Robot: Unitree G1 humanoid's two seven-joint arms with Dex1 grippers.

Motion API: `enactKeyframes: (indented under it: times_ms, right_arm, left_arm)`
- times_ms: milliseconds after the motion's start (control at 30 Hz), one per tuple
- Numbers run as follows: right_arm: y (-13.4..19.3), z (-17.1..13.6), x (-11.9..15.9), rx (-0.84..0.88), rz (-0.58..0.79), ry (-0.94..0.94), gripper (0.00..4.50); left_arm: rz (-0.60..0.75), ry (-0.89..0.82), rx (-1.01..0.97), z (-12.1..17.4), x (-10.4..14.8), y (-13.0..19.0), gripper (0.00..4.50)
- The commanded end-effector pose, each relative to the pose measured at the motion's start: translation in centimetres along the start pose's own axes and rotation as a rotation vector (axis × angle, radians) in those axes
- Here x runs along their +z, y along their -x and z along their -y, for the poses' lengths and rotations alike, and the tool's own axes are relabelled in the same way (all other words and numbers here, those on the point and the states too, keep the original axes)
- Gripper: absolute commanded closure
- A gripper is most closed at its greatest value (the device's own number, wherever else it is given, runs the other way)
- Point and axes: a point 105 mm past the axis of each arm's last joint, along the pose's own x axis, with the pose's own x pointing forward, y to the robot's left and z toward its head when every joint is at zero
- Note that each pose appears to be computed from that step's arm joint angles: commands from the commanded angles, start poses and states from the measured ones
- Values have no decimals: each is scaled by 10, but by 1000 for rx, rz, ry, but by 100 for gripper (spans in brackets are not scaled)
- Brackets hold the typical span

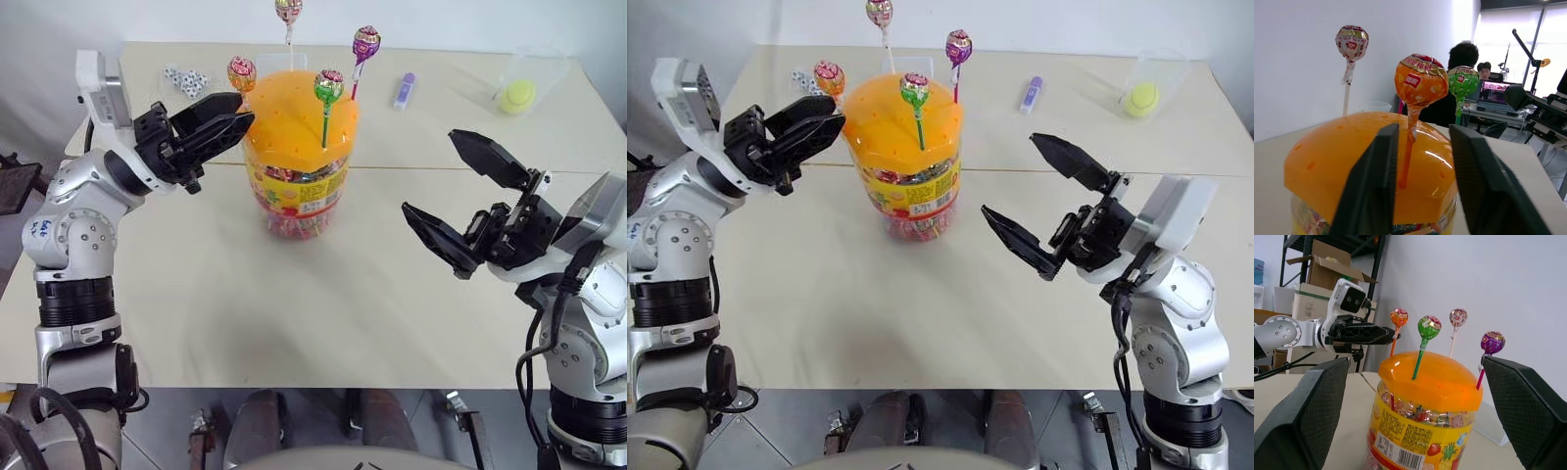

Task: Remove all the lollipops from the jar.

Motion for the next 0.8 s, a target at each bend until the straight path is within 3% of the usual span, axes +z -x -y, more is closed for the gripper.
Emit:
enactKeyframes:
  times_ms: [33,100,267,333,433,500,600,667,800]
  right_arm:
    - [0,-2,13,-5,39,66,0]
    - [0,-2,14,-10,42,70,0]
    - [-4,-5,17,8,73,62,0]
    - [-10,-12,19,71,88,45,0]
    - [-14,-25,14,208,59,53,0]
    - [-14,-36,4,357,-2,32,0]
    - [-6,-39,-9,458,-76,2,0]
    - [1,-39,-16,501,-124,-4,0]
    - [13,-37,-29,546,-195,-18,0]
  left_arm:
    - [21,-45,-14,1,8,-8,386]
    - [28,-44,-20,1,8,-10,446]
    - [190,32,1,-2,29,-8,449]
    - [347,127,58,-12,54,7,449]
    - [416,165,221,-33,68,37,449]
    - [270,147,393,-44,53,72,449]
    - [-151,133,572,-38,3,126,449]
    - [-351,174,681,-29,-23,162,449]
    - [-588,216,888,-6,-50,221,449]
